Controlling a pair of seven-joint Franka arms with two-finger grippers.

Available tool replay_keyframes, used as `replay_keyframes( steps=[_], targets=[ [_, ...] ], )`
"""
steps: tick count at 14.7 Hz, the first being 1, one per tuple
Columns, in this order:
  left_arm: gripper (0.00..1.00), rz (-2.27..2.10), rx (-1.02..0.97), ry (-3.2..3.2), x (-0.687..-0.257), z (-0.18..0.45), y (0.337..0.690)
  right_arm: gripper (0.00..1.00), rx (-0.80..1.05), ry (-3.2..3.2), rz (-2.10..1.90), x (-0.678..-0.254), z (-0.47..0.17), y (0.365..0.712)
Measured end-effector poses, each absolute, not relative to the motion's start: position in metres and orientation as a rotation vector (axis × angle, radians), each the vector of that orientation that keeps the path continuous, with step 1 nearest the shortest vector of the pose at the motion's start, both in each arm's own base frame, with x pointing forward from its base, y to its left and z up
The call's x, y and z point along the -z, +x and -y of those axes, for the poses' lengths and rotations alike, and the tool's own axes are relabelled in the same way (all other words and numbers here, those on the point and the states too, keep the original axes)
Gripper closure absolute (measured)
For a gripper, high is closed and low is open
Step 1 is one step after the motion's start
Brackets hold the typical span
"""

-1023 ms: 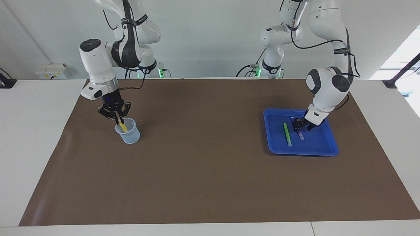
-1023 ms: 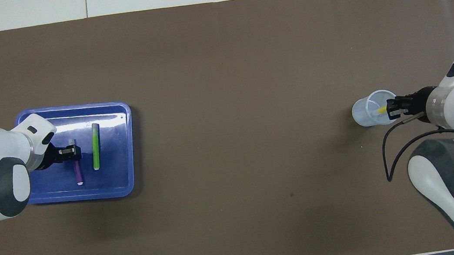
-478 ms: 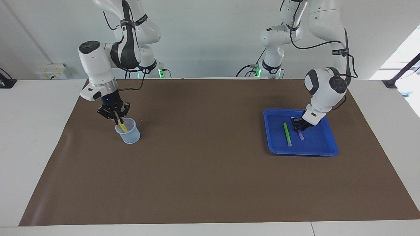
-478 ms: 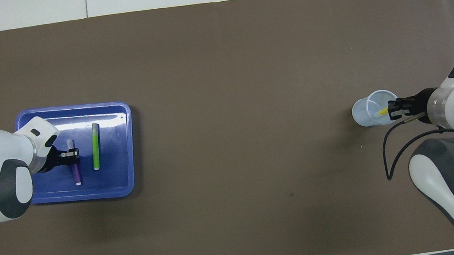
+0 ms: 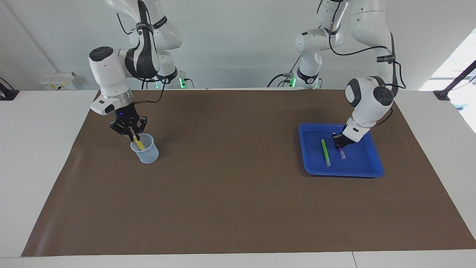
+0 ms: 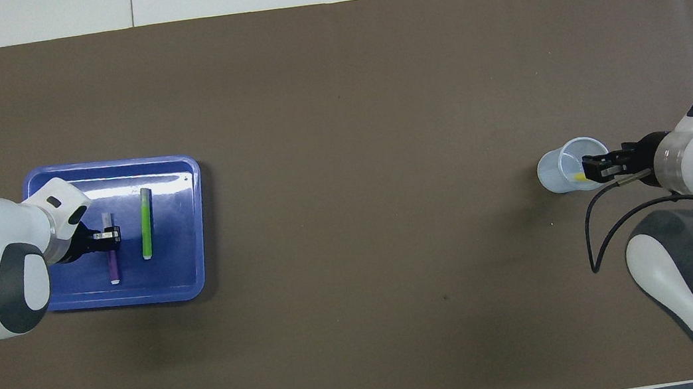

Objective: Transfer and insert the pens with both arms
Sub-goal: 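Insert the yellow pen into the clear cup with the right gripper, then grasp the purple pen in the tray with the left gripper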

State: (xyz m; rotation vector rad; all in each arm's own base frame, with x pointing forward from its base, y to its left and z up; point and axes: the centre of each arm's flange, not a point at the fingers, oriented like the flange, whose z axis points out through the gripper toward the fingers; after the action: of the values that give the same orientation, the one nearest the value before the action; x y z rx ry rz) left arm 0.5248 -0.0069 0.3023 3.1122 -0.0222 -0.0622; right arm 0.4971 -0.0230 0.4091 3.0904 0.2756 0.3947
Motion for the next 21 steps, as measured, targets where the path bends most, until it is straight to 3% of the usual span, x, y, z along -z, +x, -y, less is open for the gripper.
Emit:
replay_keyframes(
  steps=[1,2,5,6,11,17,21],
  targets=[
    [0.83,0.022,0.071,3.112,-0.303,0.007,0.525,0.14,-0.395,3.091,-0.276,-0.414,0.023,0.498],
    [0.83,0.022,0.091,3.111,-0.307,0.007,0.528,0.08,-0.385,3.094,-0.277,-0.423,0.023,0.499],
    [0.83,0.024,0.168,3.106,-0.338,0.006,0.546,0.06,-0.352,3.104,-0.280,-0.460,0.023,0.500],
    [0.83,0.021,0.190,3.104,-0.351,0.006,0.552,0.01,-0.345,3.106,-0.280,-0.475,0.024,0.501],
    [0.83,-0.186,0.287,3.057,-0.404,0.021,0.567,0.00,-0.251,3.140,-0.160,-0.539,0.024,0.505],
    [0.83,-0.885,0.477,2.711,-0.469,0.079,0.568,0.00,-0.108,3.141,-0.015,-0.600,0.022,0.525],
    [0.83,-1.232,0.583,2.421,-0.506,0.121,0.556,0.00,-0.101,3.138,0.045,-0.621,-0.026,0.543]
  ],
)
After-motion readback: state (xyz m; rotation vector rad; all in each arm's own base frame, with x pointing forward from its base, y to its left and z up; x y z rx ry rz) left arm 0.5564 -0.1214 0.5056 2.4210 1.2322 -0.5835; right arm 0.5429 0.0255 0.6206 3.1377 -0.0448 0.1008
